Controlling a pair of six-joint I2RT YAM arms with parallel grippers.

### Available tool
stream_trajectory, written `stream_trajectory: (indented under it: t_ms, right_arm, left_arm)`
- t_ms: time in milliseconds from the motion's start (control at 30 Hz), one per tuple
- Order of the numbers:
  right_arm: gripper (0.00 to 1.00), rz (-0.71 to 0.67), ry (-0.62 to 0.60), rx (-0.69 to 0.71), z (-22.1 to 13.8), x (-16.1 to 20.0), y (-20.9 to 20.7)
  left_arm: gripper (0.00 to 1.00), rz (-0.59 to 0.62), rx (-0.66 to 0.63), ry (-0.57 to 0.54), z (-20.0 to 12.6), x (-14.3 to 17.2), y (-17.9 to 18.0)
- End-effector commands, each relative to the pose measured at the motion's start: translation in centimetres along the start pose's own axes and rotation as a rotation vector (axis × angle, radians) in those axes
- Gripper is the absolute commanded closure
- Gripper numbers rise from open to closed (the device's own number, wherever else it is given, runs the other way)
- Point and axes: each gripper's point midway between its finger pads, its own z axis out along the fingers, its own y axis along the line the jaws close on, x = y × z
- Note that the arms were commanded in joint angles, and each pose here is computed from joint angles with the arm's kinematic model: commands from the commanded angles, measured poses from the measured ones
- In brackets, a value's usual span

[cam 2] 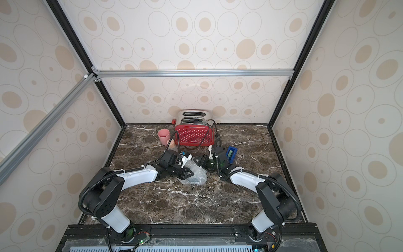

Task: Wrap bowls in bubble wrap
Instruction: Wrap the bowl in bubble wrap.

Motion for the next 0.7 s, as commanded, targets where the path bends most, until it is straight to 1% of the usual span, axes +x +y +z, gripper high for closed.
stream_trajectory:
  t_ms: [0, 133, 333, 467, 600, 667]
  right_arm:
    - [0.38, -0.121, 0.085, 0.0, -0.5, 1.4, 0.2]
    - [0.42, -0.148, 0.164, -0.071, -0.7, 2.8, 1.6]
    - [0.44, -0.087, 0.187, 0.008, -1.5, 3.4, 0.7]
    - [0.44, -0.057, 0.213, 0.049, -1.3, 3.8, 0.0]
    - [0.46, -0.044, 0.217, 0.05, -0.9, 3.5, 0.3]
    - [0.48, -0.031, 0.219, 0.062, -0.7, 3.3, 0.3]
  left_arm:
    - [1.0, 0.03, -0.004, 0.009, -0.1, -0.2, -0.5]
    - [1.0, 0.034, 0.002, 0.001, -0.2, -0.5, -0.7]
    - [1.0, 0.036, 0.006, -0.005, -0.4, -0.7, -0.9]
    - [1.0, 0.037, 0.009, -0.006, -0.4, -0.7, -0.9]
    - [1.0, 0.039, 0.014, -0.007, -0.4, -0.8, -1.1]
    - [1.0, 0.04, 0.017, -0.006, -0.3, -0.8, -1.1]
